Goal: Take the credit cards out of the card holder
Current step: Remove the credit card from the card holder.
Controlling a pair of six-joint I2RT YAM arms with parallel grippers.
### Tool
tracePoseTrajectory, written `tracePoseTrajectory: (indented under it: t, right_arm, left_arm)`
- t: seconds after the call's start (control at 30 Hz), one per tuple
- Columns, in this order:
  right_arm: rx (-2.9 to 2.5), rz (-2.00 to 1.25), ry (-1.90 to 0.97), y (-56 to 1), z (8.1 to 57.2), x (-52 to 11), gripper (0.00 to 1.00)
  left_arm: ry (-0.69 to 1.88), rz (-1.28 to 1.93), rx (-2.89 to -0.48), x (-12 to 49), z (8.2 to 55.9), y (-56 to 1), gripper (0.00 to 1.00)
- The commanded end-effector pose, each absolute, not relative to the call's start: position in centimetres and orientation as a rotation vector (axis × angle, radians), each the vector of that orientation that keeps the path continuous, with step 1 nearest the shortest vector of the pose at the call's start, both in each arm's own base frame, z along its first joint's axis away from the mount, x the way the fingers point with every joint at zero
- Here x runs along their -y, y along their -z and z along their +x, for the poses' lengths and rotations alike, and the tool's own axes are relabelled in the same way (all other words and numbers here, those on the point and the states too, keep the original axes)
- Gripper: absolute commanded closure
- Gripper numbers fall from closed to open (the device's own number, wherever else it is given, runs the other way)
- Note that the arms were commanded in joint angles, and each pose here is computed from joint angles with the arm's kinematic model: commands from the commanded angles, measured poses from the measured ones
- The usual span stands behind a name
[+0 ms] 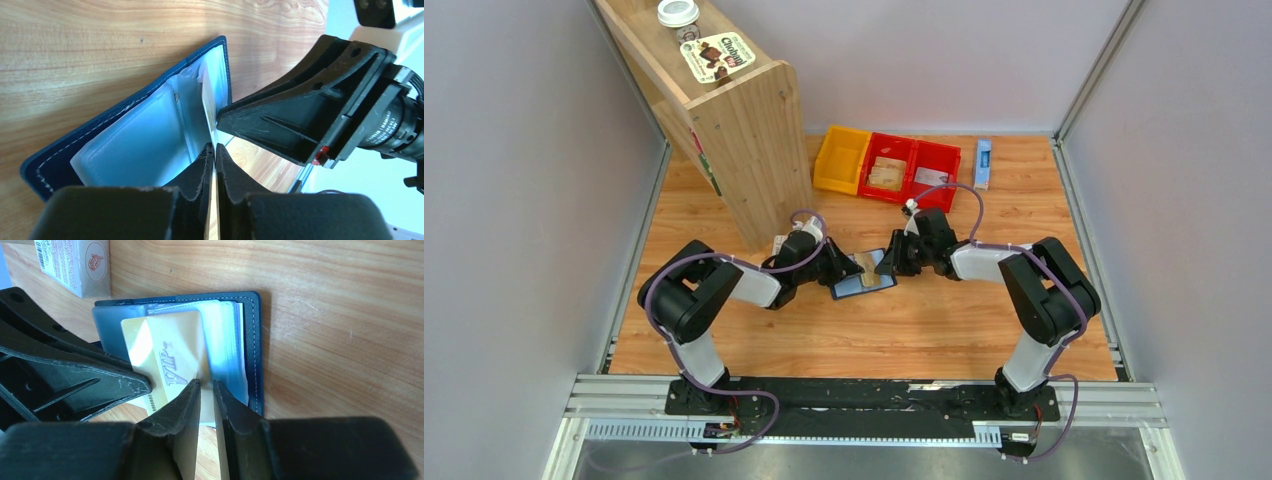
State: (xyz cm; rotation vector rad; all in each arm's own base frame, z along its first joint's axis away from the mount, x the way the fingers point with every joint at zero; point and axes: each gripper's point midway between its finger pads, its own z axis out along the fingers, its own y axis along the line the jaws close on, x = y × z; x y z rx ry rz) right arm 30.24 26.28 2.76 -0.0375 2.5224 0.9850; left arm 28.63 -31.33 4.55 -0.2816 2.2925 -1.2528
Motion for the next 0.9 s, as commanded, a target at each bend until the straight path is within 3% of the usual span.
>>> tracePoseTrajectory:
  t: [0.0,0.1,0.43,0.87]
  right_arm:
    - [-2.589,-0.002,-0.912,-0.4,29.5,-25.0,0.76]
    - [-2.589,0.000,-0.905,-0.5,29.6,-24.9,0.76]
    - [-2.513,-0.081,-0.906,-3.9,30.8,-25.3,0.64]
    - [-2.228,-0.485,-0.985,-18.2,29.2,-26.0,0.28]
  left_arm:
    - [1.325,-0.205,-2.130,31.9,29.5,-8.6,0.93]
    - [1.306,-0.199,-2.151,31.6,29.1,-8.3,1.00]
    - [1.020,-0.048,-2.340,27.8,26.5,-6.1,1.00]
    - [0.860,0.517,-2.198,24.5,23.0,-15.2,1.00]
